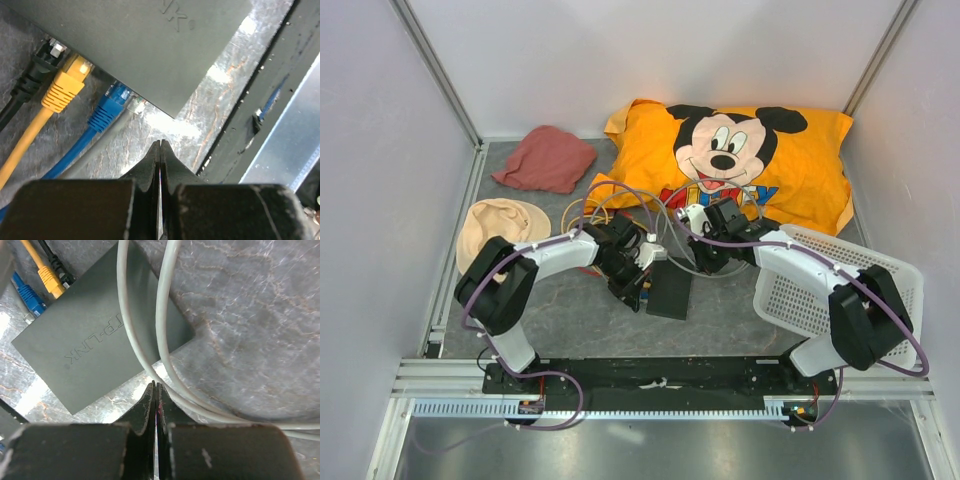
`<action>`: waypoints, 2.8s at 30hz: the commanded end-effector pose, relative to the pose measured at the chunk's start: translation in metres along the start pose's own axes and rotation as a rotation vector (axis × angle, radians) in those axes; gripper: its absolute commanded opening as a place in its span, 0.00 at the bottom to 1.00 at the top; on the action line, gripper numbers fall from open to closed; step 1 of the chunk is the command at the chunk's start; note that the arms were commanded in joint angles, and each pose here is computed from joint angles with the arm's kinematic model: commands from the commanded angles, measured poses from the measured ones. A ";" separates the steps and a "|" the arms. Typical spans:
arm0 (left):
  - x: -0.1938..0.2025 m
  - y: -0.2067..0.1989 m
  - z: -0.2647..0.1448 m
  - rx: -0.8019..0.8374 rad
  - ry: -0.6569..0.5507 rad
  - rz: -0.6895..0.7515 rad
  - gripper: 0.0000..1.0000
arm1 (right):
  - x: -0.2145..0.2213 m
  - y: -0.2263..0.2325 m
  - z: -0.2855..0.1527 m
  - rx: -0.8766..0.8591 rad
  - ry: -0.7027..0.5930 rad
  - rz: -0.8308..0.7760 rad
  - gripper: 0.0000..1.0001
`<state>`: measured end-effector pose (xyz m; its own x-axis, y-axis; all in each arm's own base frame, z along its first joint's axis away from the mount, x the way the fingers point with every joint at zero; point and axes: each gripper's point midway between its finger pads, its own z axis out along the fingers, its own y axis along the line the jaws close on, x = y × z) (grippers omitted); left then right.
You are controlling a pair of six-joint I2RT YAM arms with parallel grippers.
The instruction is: Pull the plug from the switch port
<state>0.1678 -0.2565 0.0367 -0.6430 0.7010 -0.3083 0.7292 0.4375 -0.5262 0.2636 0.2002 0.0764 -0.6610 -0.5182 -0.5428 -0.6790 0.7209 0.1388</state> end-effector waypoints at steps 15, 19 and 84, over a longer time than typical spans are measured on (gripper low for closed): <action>-0.021 -0.034 0.046 0.046 0.002 0.108 0.02 | -0.001 -0.081 0.027 0.357 -0.011 0.128 0.00; -0.027 -0.041 0.060 0.058 0.025 0.134 0.02 | -0.011 -0.114 0.031 0.411 -0.044 0.202 0.00; -0.091 0.069 0.017 0.143 -0.189 -0.139 0.32 | 0.039 0.038 0.033 -0.271 0.055 -0.208 0.48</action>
<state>0.2617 -0.2971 0.0283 -0.7930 0.5048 -0.3411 0.5734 0.4293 -0.6978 0.2324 0.2300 0.0456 -0.4866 -0.6656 -0.5658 -0.8692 0.4338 0.2373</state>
